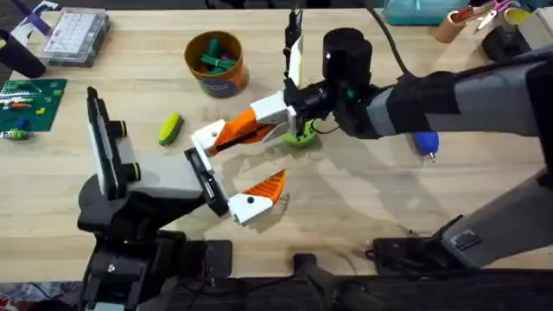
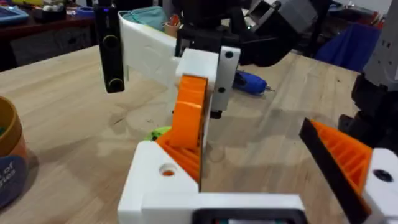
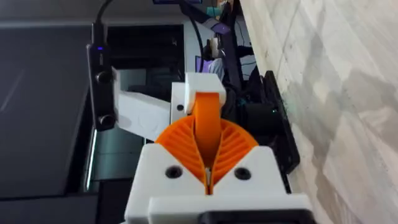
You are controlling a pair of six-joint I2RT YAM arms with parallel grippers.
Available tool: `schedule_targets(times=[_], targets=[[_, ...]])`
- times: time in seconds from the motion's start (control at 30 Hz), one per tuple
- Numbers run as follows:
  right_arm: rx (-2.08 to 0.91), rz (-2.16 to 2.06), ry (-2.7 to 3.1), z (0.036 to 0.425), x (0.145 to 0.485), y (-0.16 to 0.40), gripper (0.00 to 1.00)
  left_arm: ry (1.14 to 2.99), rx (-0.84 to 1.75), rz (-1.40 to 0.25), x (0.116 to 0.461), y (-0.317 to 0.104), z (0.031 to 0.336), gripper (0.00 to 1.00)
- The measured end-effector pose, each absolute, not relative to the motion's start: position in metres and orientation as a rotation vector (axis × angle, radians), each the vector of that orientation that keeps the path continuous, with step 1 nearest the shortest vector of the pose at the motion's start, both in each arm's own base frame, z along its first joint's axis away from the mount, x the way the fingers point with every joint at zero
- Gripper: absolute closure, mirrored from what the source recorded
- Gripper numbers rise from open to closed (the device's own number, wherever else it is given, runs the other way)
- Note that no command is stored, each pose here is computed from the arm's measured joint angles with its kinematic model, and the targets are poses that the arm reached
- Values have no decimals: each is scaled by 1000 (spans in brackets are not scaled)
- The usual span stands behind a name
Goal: Pick up the gripper from the table and insert it into the empty holder that is missing its gripper. Then pick up a screw, insert it into the mounting hole, and use the screwdriver to tighten it. Finally, clean up the table by picking up the vegetable and placing it into the bucket.
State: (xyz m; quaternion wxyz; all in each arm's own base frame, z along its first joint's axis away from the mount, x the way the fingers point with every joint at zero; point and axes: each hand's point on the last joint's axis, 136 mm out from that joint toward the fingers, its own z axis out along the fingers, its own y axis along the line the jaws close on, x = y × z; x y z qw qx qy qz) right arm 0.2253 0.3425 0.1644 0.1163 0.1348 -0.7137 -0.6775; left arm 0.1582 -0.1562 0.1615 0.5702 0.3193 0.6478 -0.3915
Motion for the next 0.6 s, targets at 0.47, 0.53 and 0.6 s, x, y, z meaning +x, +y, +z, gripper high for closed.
schedule_targets(times=[0.47,0.53,0.6], targets=[[368,-2002,-2135,166,232,351,983,1527,724,-892,163,-153,162,11],[367,-2003,-2136,166,232,352,985,1528,723,-892,163,-152,162,11],[366,-2003,-2137,166,232,352,984,1528,723,-891,164,-152,162,11]])
